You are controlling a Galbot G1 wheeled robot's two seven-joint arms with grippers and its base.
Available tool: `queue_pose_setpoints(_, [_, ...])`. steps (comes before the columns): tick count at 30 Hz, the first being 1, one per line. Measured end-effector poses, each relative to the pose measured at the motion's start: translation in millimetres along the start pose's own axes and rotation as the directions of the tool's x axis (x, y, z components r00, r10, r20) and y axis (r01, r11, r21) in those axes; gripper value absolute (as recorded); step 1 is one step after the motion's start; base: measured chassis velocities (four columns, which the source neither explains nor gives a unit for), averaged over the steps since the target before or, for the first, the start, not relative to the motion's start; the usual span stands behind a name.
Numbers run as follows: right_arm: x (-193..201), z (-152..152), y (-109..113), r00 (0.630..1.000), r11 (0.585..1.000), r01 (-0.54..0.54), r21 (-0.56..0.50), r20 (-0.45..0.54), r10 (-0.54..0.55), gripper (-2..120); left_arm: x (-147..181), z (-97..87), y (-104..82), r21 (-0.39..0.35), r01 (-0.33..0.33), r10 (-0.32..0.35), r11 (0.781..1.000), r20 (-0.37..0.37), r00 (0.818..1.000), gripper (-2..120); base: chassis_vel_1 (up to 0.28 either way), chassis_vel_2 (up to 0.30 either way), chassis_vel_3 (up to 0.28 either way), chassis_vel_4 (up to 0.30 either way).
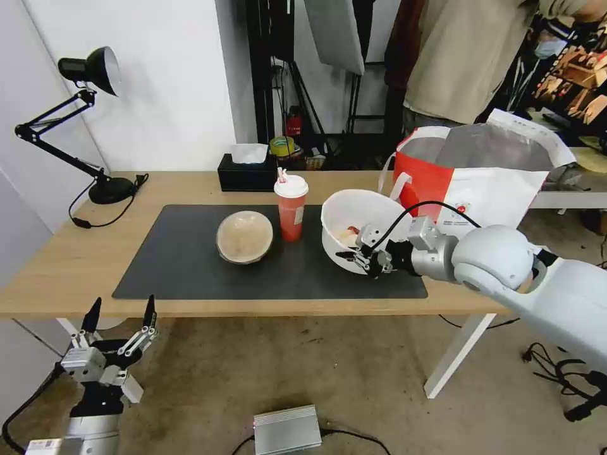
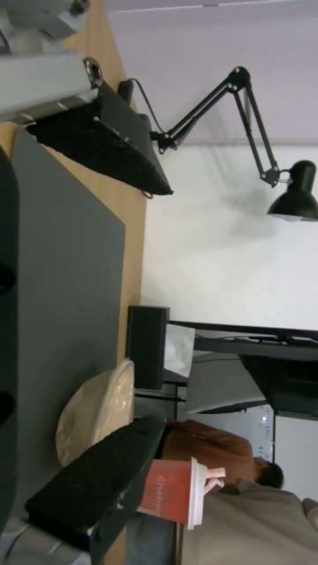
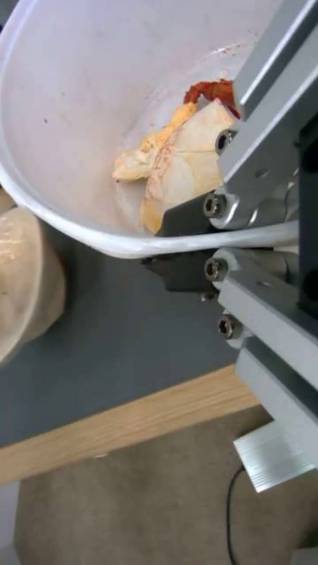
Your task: Pick up the trash from the table and place it into the takeout bag.
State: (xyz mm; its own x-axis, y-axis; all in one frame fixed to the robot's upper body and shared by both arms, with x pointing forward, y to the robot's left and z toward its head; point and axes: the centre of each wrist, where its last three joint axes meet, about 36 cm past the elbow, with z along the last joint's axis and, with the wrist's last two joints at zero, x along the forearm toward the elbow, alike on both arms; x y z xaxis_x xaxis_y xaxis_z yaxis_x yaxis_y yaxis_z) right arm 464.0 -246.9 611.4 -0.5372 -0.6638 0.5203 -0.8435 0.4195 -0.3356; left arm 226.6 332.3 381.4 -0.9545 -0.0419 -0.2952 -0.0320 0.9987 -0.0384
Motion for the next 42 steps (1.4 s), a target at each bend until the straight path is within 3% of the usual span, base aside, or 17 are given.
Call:
queue_pose_setpoints(13, [22.6, -45.9, 24.4, 0.991, 0.996, 0.041, 0.083, 0.127, -0.052, 0, 0.4, 8.0, 2.4, -0.009, -0.001, 0.001, 1.0, -0.011, 1.0, 100, 0.0, 0.0, 0.0, 0.0])
queue_pose_setpoints(19, [27.9, -55.8, 22.4, 0.985, 0.994, 0.023, 0.109, 0.168, -0.041, 0, 0.9, 10.3, 1.0, -0.006, 0.003, -0.003, 1.0, -0.012, 1.0, 100, 0.0, 0.0, 0.0, 0.0])
queue_pose_setpoints(28, [44.2, -69.2, 0.6, 0.969, 0.984, -0.099, 0.149, 0.237, 0.062, 0, -1.9, 9.0, -5.2, -0.006, -0.008, 0.008, 1.0, -0.013, 1.0, 100, 0.0, 0.0, 0.0, 0.0])
queue_pose_setpoints(42, [79.8, -67.7, -33.2, 0.942, 0.946, -0.267, 0.185, 0.258, 0.215, 0, -0.9, 7.8, -9.3, -0.016, -0.017, 0.016, 1.0, -0.023, 1.0, 100, 0.0, 0.0, 0.0, 0.0])
